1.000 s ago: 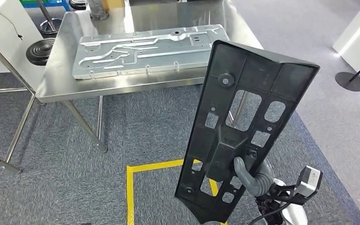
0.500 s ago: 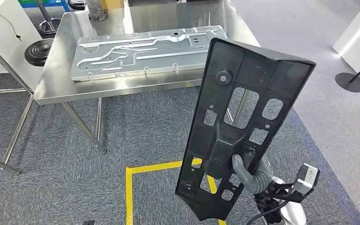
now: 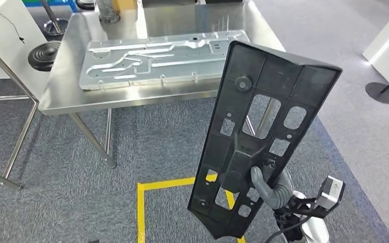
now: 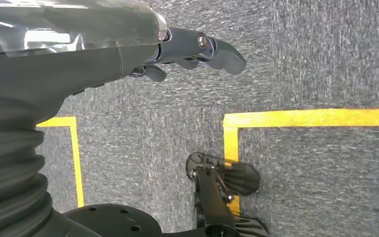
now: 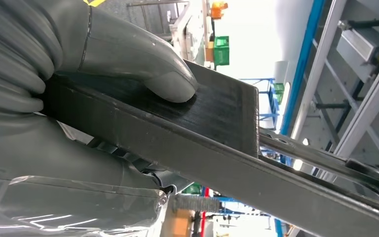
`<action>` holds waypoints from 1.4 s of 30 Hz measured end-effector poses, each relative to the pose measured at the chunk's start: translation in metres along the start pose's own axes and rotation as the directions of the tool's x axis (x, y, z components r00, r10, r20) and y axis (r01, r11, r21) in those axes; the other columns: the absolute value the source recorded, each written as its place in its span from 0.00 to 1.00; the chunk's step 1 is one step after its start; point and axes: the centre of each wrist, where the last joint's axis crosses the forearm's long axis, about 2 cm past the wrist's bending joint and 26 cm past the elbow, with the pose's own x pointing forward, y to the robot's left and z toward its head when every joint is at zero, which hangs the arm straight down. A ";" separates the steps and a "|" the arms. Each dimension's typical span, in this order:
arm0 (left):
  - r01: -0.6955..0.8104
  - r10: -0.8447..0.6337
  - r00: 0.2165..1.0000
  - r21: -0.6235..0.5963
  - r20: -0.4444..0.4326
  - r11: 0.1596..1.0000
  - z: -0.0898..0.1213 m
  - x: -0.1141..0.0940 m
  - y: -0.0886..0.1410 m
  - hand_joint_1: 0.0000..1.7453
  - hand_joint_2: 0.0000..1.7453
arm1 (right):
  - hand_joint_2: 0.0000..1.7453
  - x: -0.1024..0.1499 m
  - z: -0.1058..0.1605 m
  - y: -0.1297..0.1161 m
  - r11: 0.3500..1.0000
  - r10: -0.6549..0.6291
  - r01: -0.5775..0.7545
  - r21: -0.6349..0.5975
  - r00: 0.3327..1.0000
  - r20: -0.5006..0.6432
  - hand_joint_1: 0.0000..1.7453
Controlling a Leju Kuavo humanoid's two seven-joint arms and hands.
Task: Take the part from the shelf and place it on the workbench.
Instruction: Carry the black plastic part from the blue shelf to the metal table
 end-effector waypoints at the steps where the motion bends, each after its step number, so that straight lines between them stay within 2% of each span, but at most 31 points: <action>1: 0.000 0.000 1.000 0.000 0.002 1.000 0.000 0.000 0.000 0.00 1.00 | 1.00 0.000 0.000 0.000 1.000 0.000 0.000 0.001 1.000 0.000 1.00; 42: -0.038 0.038 0.999 0.005 0.000 0.999 0.002 -0.008 -0.003 0.00 1.00 | 1.00 -0.008 -0.017 -0.006 0.999 -0.030 0.030 0.035 1.000 -0.009 1.00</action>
